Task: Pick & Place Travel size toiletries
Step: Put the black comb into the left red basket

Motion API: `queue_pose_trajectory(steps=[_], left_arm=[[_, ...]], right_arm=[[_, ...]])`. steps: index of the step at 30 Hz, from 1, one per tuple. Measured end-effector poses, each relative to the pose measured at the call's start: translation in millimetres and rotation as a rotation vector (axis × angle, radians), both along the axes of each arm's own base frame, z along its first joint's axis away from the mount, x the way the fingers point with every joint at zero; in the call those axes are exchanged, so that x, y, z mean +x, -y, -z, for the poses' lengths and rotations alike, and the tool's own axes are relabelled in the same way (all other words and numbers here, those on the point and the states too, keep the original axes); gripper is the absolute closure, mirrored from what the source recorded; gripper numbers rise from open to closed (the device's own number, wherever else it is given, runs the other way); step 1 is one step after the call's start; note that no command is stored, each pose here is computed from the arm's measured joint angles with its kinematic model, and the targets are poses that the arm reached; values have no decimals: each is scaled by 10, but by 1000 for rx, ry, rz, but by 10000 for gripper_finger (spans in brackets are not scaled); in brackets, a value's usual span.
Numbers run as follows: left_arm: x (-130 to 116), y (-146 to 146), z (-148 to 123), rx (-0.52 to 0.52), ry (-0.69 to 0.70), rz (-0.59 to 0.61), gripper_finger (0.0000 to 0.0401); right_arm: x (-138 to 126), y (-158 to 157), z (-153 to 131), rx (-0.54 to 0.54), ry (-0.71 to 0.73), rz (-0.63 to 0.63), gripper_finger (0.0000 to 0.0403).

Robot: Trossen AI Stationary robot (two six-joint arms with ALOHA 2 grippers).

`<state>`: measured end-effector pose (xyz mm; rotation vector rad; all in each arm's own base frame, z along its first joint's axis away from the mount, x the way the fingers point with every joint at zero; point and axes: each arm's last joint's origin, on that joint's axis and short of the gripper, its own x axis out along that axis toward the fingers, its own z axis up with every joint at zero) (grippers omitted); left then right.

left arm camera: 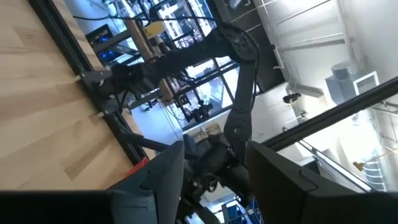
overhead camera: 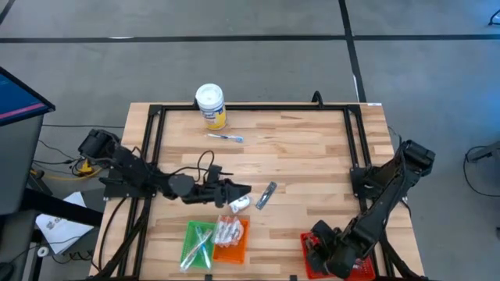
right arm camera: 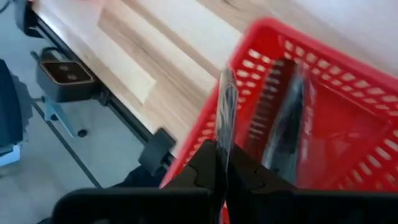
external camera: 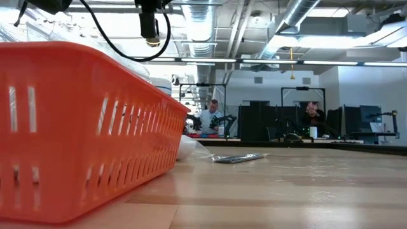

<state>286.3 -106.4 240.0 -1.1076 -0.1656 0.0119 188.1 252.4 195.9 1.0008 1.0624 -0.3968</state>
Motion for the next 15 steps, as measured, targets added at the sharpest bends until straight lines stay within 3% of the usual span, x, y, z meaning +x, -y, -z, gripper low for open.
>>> queue_pose_trajectory(steps=[15], left_arm=[[-4,9,-3,3,2,3,234]], right_arm=[[81,100,14,-18,-38,7,399]])
